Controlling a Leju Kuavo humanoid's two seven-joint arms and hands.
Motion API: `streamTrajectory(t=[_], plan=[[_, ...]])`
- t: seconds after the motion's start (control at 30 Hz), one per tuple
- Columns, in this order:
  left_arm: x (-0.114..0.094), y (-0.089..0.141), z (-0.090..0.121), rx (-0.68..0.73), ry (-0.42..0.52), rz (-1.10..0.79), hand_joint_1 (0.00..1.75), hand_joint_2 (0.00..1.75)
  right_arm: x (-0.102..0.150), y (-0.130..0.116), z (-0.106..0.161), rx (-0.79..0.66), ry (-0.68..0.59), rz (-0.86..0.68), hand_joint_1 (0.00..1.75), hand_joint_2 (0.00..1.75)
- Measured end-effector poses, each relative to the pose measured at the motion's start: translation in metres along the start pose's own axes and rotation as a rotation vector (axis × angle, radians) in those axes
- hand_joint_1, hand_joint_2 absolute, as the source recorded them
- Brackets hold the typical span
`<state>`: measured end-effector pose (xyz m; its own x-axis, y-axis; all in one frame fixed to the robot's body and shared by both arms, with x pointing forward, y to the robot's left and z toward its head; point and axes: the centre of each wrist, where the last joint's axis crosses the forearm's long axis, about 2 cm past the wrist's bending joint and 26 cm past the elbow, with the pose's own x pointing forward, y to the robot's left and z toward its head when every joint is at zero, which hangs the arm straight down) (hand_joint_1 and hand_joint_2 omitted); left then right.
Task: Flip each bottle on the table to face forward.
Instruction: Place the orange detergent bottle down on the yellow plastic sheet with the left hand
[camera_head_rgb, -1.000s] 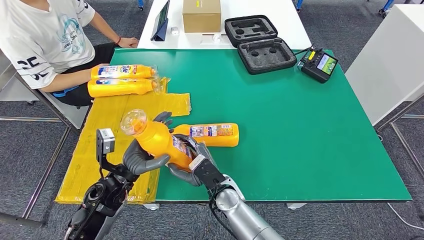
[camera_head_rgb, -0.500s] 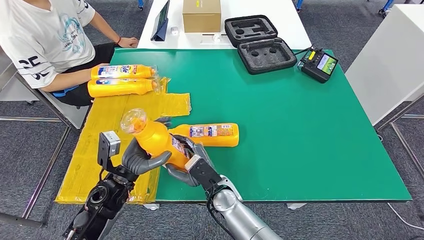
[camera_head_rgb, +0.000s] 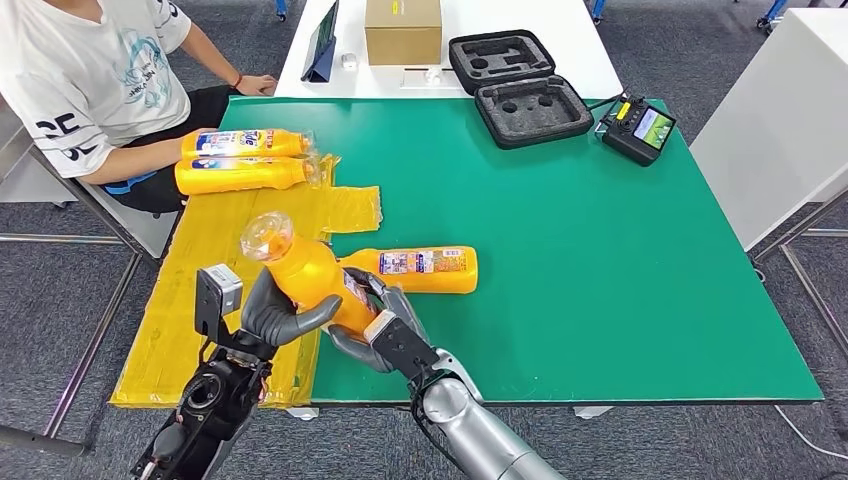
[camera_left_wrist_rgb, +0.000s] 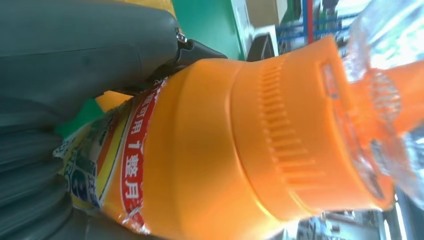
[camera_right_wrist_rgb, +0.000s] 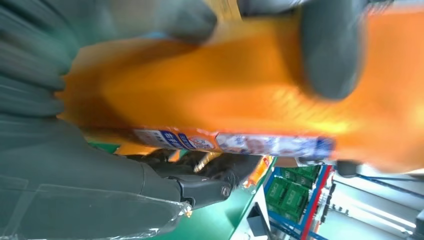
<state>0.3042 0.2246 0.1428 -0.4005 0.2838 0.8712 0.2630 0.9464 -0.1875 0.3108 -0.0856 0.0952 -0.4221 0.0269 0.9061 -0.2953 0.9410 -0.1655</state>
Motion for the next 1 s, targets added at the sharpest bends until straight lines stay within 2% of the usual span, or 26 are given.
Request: streamTrajectory(t=[0.03, 0.2, 0.4, 0.67, 0.83, 0.97, 1.0], plan=[[0.000, 0.001, -0.001, 0.011, -0.004, -0.010, 1.75, 1.75, 0.001, 0.000, 0.000, -0.001, -0.004, 0.001, 0.00, 0.00], [0.003, 0.009, -0.004, 0.051, -0.041, -0.074, 1.75, 1.75, 0.006, -0.001, -0.003, -0.002, -0.042, 0.005, 0.00, 0.00], [0.005, 0.022, -0.006, 0.107, -0.109, -0.232, 1.75, 1.75, 0.026, -0.008, -0.008, -0.002, -0.160, -0.017, 0.00, 0.00], [0.003, 0.041, -0.004, 0.175, -0.114, -0.316, 1.75, 1.75, 0.052, -0.018, -0.012, -0.002, -0.284, -0.048, 0.00, 0.00], [0.006, 0.057, -0.005, 0.255, -0.173, -0.514, 1.75, 1.75, 0.064, -0.020, -0.010, -0.065, -0.357, -0.099, 0.00, 0.00], [0.015, 0.082, -0.008, 0.334, -0.241, -0.830, 1.75, 1.75, 0.087, -0.025, -0.009, -0.234, -0.430, -0.110, 0.00, 1.75], [0.017, 0.089, -0.010, 0.338, -0.246, -0.901, 1.75, 1.75, 0.092, -0.027, -0.009, -0.267, -0.448, -0.106, 0.00, 1.75]])
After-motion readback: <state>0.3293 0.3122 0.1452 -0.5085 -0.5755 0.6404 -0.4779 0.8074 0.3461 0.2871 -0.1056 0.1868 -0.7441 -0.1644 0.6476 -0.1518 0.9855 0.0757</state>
